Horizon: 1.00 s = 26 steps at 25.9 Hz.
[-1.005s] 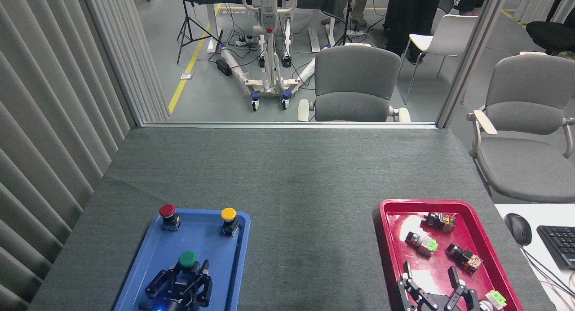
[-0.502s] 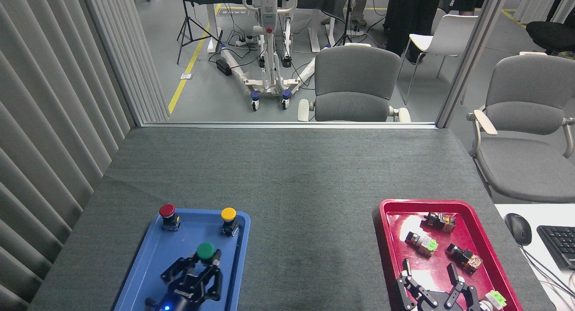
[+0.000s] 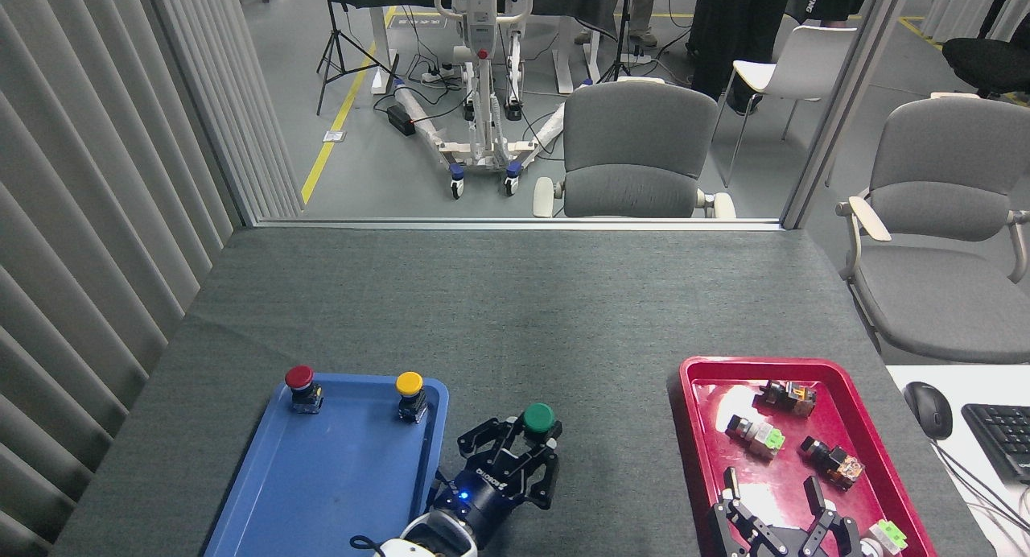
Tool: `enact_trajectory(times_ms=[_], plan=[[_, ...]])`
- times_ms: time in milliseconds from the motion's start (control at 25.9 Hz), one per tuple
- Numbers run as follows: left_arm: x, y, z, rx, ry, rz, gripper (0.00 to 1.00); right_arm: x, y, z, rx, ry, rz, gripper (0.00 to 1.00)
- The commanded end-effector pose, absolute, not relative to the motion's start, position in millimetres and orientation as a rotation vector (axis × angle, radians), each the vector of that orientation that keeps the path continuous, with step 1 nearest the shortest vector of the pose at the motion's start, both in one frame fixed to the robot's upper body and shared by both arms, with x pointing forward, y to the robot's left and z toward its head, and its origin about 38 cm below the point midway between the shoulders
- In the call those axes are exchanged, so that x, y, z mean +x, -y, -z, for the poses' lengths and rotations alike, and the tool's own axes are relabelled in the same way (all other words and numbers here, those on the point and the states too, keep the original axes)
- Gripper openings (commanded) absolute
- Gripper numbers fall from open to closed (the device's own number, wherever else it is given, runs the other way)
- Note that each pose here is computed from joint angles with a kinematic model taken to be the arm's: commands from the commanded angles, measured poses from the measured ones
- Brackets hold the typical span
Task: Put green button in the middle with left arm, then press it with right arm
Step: 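Carry the green button off the blue tray toward the table middle, then set the green button down on the table and open the left gripper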
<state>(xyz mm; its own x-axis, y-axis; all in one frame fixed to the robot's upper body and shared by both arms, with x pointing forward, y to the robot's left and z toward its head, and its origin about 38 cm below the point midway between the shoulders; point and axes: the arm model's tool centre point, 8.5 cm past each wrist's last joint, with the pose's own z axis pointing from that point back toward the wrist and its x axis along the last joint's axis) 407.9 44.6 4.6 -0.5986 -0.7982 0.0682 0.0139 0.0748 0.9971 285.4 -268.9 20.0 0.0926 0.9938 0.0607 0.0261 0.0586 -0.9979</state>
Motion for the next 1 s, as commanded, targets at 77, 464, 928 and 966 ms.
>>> enact_trajectory(times_ms=[77, 464, 928, 966], plan=[[402, -26, 4, 0.801, 1.653, 1.598, 0.00, 284, 272, -18, -1.223, 1.175, -1.092, 1.00], [395, -13, 29, 0.704, 1.591, 1.732, 0.00, 287, 267, -19, -1.222, 1.179, -1.091, 1.00], [392, -10, 35, 0.689, 1.587, 1.776, 0.92, 290, 257, -18, -1.203, 1.192, -1.099, 1.00], [391, -10, 36, 0.688, 1.586, 1.779, 1.00, 293, 256, -20, -1.208, 1.201, -1.096, 1.00]])
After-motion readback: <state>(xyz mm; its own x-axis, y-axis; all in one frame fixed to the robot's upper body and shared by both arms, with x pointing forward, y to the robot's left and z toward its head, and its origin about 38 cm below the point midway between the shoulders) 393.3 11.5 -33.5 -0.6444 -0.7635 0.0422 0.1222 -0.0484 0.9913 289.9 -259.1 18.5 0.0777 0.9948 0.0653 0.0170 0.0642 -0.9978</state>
